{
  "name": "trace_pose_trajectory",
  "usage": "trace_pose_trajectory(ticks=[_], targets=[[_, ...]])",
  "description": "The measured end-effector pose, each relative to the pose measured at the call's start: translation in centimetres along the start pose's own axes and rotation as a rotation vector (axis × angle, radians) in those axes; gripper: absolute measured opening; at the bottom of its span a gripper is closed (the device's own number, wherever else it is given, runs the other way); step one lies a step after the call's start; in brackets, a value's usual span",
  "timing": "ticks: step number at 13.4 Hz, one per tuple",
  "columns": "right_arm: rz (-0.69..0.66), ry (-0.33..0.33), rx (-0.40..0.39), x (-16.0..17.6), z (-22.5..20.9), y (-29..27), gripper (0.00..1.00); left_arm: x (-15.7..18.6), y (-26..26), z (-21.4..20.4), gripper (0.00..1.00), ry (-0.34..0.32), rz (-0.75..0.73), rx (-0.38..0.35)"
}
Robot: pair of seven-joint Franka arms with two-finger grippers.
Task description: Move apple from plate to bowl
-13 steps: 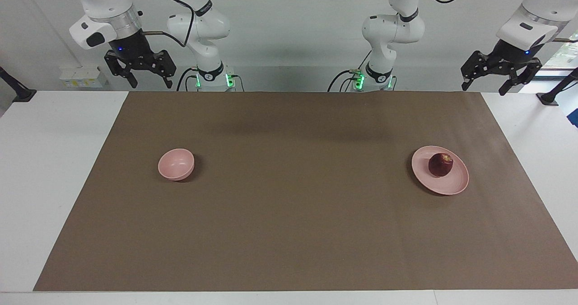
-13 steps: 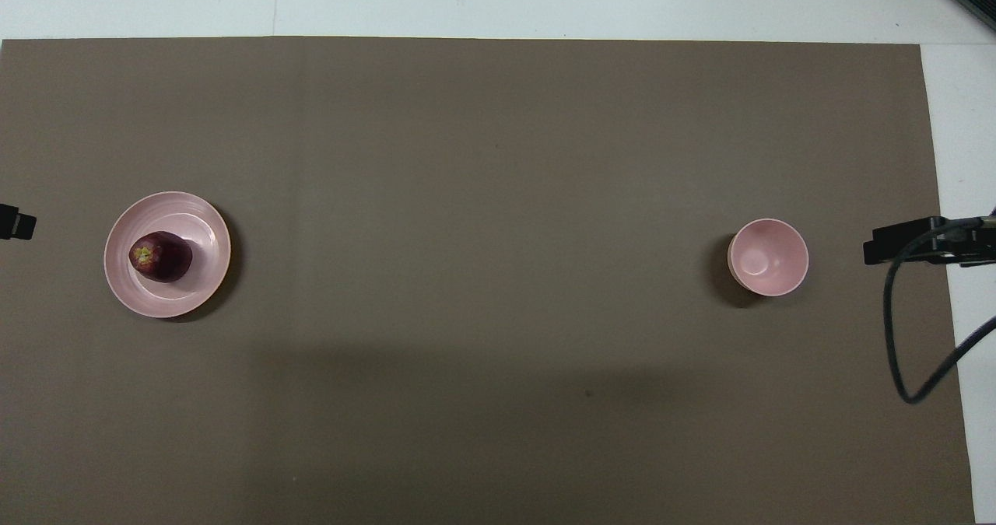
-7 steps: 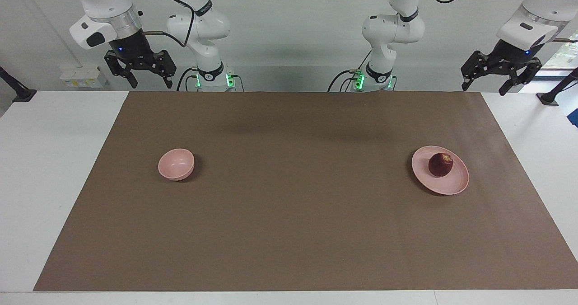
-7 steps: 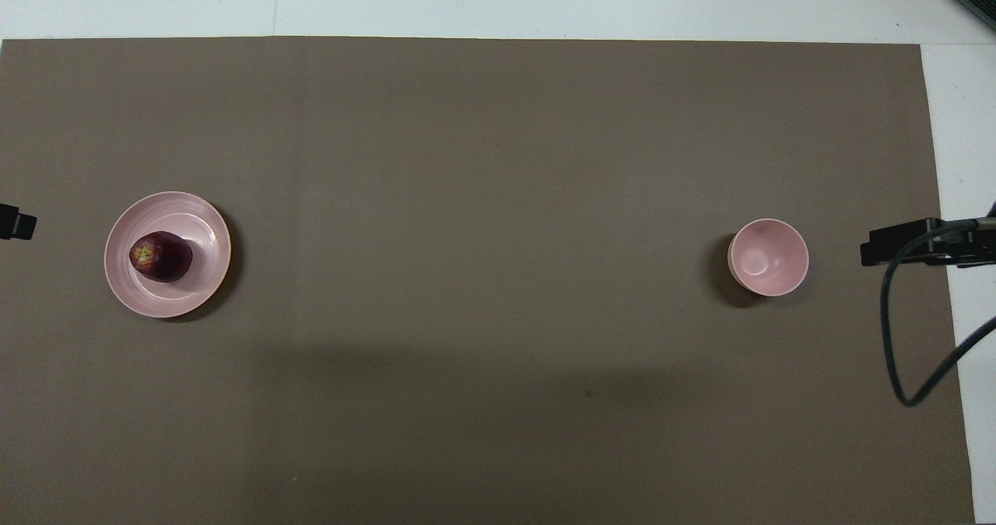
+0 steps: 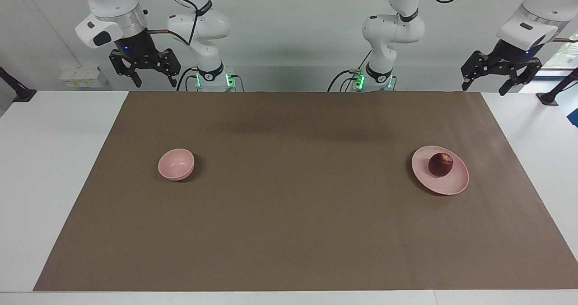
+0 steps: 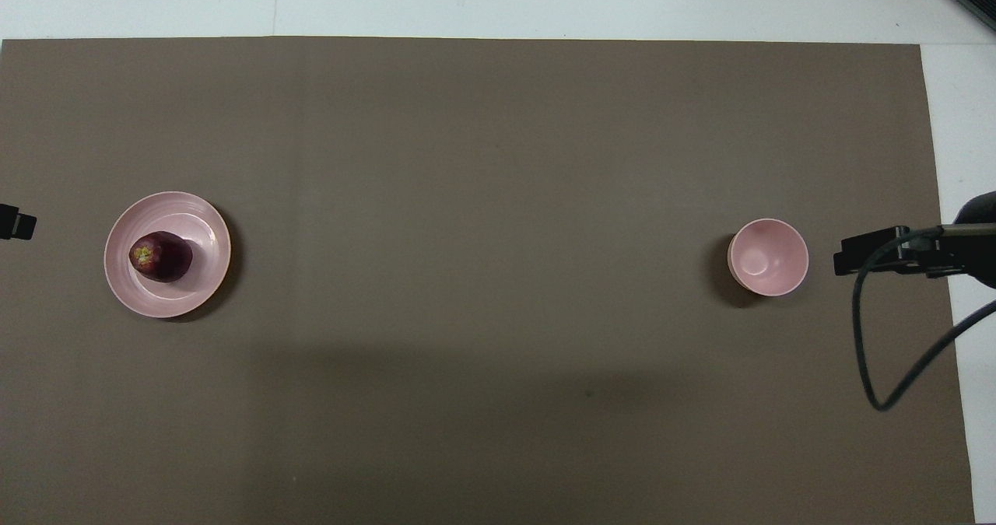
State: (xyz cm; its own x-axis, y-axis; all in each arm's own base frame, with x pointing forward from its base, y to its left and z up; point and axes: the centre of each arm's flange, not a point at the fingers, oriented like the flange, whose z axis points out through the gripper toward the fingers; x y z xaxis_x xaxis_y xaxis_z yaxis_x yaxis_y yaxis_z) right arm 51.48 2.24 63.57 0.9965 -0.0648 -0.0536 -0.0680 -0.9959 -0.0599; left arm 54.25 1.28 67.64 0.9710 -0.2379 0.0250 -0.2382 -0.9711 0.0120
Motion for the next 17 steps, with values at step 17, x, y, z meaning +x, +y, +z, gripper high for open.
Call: trace_pose_trajectory(ticks=[17], targets=[[0.308,-0.076,0.210,-1.4,0.9,-8.7,1.00,1.7,-1.2,10.7,1.00,0.031,0.006,0.007]])
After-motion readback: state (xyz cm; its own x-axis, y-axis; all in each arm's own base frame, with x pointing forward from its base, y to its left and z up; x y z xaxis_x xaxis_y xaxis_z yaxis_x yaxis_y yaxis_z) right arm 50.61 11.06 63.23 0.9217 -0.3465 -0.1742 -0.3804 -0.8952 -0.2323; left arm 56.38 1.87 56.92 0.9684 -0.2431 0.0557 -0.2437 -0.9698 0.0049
